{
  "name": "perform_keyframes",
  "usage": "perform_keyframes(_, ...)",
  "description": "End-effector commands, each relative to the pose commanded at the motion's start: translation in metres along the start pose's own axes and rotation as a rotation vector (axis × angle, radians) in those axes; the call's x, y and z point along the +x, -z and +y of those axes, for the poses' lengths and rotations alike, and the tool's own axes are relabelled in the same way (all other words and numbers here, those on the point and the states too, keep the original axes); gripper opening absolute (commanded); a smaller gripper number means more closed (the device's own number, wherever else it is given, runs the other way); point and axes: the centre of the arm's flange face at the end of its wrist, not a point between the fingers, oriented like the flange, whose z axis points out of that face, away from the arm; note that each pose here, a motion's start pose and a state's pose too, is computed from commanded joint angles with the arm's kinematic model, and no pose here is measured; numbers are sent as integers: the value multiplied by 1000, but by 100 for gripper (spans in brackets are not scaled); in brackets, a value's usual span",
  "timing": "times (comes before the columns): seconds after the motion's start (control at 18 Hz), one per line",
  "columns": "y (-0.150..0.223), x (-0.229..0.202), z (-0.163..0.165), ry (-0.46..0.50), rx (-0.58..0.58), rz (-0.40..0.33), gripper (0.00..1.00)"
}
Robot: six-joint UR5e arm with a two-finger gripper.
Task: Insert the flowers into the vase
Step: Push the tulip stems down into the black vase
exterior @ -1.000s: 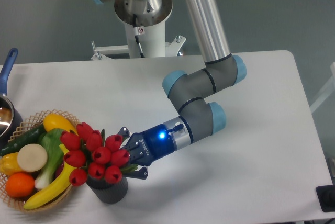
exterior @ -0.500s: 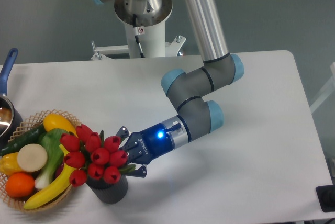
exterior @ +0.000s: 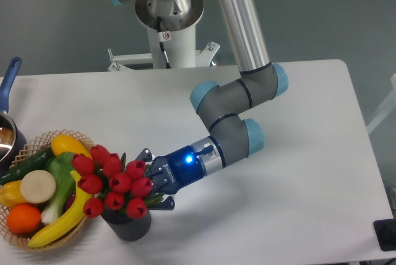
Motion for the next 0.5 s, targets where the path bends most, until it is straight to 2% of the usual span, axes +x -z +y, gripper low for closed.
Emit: perform_keyframes(0.5, 0, 0, -1, -9, -2, 0, 45)
